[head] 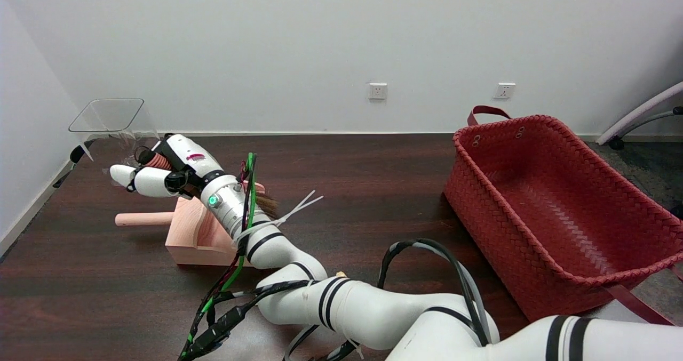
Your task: Sweep the paper balls into the dustpan.
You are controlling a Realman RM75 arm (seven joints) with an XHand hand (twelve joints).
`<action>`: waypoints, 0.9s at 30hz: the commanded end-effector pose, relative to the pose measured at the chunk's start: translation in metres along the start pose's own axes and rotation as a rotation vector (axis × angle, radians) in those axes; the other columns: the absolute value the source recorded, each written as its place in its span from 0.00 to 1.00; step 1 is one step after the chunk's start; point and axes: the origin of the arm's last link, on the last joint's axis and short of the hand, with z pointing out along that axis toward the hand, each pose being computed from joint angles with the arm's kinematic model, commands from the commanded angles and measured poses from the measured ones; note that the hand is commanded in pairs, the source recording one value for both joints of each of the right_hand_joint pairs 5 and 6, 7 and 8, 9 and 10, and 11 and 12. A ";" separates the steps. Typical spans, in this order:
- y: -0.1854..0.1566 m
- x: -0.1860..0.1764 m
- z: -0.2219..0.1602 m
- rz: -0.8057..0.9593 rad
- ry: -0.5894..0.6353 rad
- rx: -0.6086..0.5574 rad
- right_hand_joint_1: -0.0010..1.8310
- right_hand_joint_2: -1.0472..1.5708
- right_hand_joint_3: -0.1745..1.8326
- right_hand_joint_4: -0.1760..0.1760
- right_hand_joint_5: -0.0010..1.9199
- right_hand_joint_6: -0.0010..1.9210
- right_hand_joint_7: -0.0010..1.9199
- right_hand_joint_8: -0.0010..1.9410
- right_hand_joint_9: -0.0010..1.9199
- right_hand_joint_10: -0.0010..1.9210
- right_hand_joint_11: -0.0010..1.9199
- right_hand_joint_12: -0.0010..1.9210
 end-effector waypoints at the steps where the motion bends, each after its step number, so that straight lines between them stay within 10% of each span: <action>1: -0.002 -0.003 0.001 0.149 -0.001 -0.007 0.32 0.98 0.16 0.50 1.00 1.00 1.00 0.99 1.00 1.00 1.00 1.00; 27: -0.027 0.027 0.004 0.535 0.136 0.168 0.33 0.93 0.14 0.50 1.00 1.00 1.00 0.99 1.00 1.00 1.00 1.00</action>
